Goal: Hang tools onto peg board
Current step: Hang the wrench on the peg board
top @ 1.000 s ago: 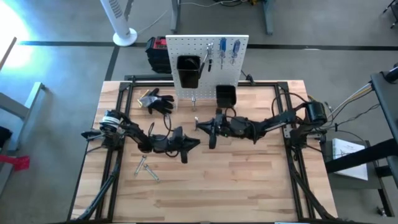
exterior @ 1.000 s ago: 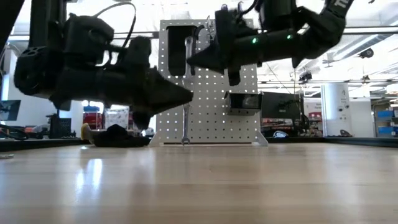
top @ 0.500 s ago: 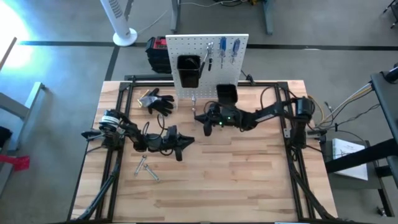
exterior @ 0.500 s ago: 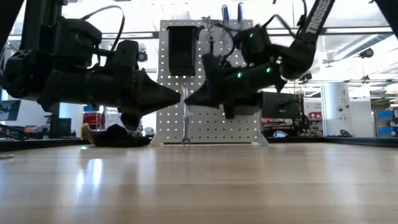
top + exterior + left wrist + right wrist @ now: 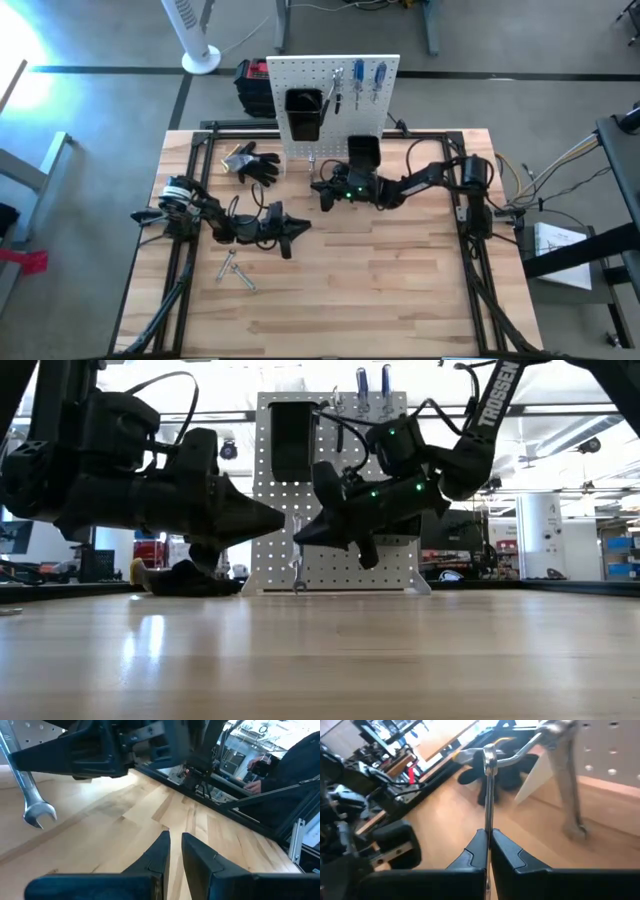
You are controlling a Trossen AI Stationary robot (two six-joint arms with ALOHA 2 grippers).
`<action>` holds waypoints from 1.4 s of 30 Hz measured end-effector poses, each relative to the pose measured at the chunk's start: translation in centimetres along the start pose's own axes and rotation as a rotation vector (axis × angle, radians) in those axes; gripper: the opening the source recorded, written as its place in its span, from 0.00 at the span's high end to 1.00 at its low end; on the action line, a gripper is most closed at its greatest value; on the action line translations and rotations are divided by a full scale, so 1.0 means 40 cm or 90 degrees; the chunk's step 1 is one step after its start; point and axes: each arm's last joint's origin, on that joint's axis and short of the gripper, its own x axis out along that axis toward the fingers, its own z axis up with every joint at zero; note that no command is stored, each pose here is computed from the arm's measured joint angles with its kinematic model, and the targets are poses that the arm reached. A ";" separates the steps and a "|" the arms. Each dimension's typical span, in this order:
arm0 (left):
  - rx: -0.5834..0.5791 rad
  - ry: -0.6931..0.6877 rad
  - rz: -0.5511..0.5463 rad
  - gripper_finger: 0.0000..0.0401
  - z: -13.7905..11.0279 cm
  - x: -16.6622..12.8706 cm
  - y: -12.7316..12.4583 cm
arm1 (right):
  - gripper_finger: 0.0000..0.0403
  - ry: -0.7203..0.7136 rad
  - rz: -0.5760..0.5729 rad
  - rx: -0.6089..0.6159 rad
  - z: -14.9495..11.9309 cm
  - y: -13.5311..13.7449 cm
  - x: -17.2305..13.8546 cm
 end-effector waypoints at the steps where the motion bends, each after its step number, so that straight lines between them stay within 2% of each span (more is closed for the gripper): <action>1: 0.000 0.001 0.000 0.90 0.000 -0.001 0.001 | 1.00 0.000 -0.003 0.000 0.002 0.000 -0.002; 6: 0.003 0.006 0.003 0.90 -0.002 -0.006 0.004 | 1.00 -0.013 0.003 0.023 0.018 0.008 -0.008; 14: 0.004 0.006 0.003 0.90 -0.002 -0.006 0.004 | 1.00 0.027 -0.035 0.063 0.000 -0.014 -0.005; 28: 0.014 0.006 0.003 0.90 -0.002 -0.006 0.004 | 1.00 0.040 -0.011 0.045 -0.005 0.007 -0.009; 42: 0.014 0.006 0.003 0.90 -0.002 -0.006 0.004 | 1.00 0.037 -0.001 0.023 0.021 0.023 0.009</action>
